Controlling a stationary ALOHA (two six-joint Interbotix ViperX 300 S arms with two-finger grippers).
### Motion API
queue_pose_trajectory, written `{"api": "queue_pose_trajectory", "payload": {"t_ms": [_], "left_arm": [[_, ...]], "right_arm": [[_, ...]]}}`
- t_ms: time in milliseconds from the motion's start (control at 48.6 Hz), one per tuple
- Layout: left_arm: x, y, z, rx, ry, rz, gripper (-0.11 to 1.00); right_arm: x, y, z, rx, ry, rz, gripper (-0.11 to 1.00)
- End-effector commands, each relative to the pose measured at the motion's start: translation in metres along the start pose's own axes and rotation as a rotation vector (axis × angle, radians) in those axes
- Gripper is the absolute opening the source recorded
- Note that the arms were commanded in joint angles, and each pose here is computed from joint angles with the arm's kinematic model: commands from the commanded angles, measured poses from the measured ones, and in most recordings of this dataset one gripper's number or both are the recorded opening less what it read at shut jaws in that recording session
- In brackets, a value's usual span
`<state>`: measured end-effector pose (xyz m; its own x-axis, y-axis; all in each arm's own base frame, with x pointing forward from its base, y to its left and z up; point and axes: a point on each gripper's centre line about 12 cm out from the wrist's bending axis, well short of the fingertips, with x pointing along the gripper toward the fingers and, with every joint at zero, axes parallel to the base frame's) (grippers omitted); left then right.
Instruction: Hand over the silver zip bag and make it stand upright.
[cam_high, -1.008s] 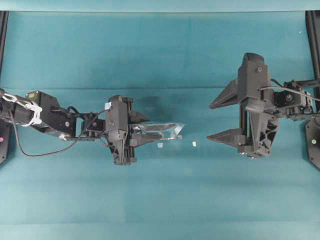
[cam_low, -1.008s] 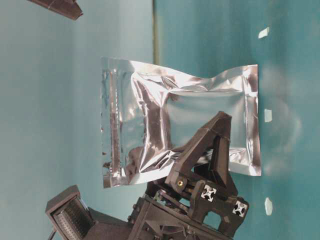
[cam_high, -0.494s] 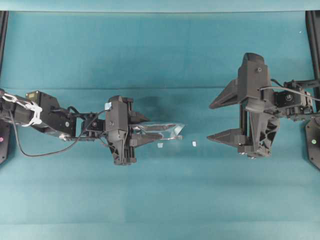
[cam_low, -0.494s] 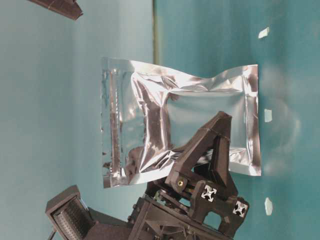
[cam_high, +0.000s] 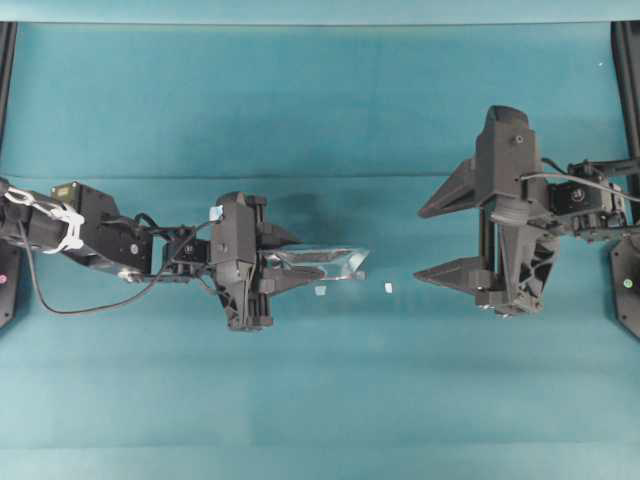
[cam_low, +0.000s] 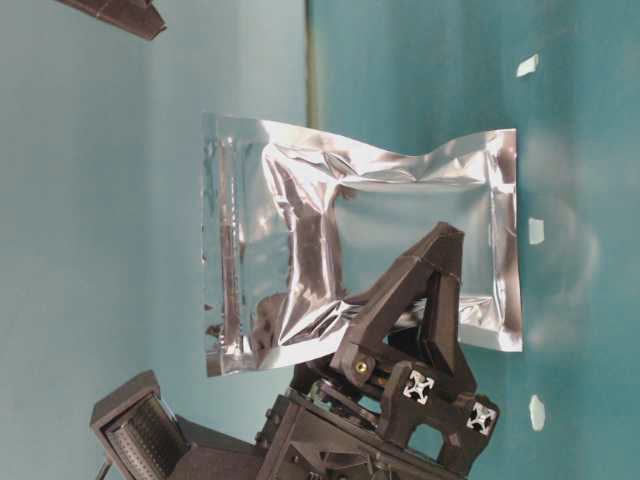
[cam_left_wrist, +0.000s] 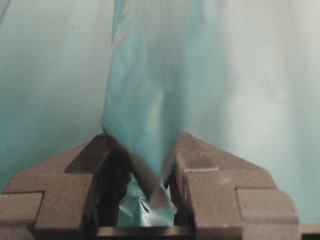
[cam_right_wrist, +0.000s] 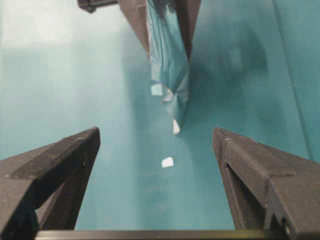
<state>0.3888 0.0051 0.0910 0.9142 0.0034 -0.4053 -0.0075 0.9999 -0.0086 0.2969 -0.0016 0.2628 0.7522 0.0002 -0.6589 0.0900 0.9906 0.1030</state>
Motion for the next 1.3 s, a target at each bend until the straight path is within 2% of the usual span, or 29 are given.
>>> {"api": "queue_pose_trajectory", "payload": {"t_ms": [0, 1275], "left_arm": [[0.0009, -0.0068, 0.0057, 0.008, -0.017, -0.017, 0.23], [0.0008, -0.0135, 0.0056, 0.013, -0.017, -0.033, 0.23]], "right_arm": [[-0.0043, 0.0002, 0.0057, 0.009, -0.029, 0.002, 0.97], [-0.0039, 0.0006, 0.0053, 0.008, -0.034, 0.004, 0.97]]}}
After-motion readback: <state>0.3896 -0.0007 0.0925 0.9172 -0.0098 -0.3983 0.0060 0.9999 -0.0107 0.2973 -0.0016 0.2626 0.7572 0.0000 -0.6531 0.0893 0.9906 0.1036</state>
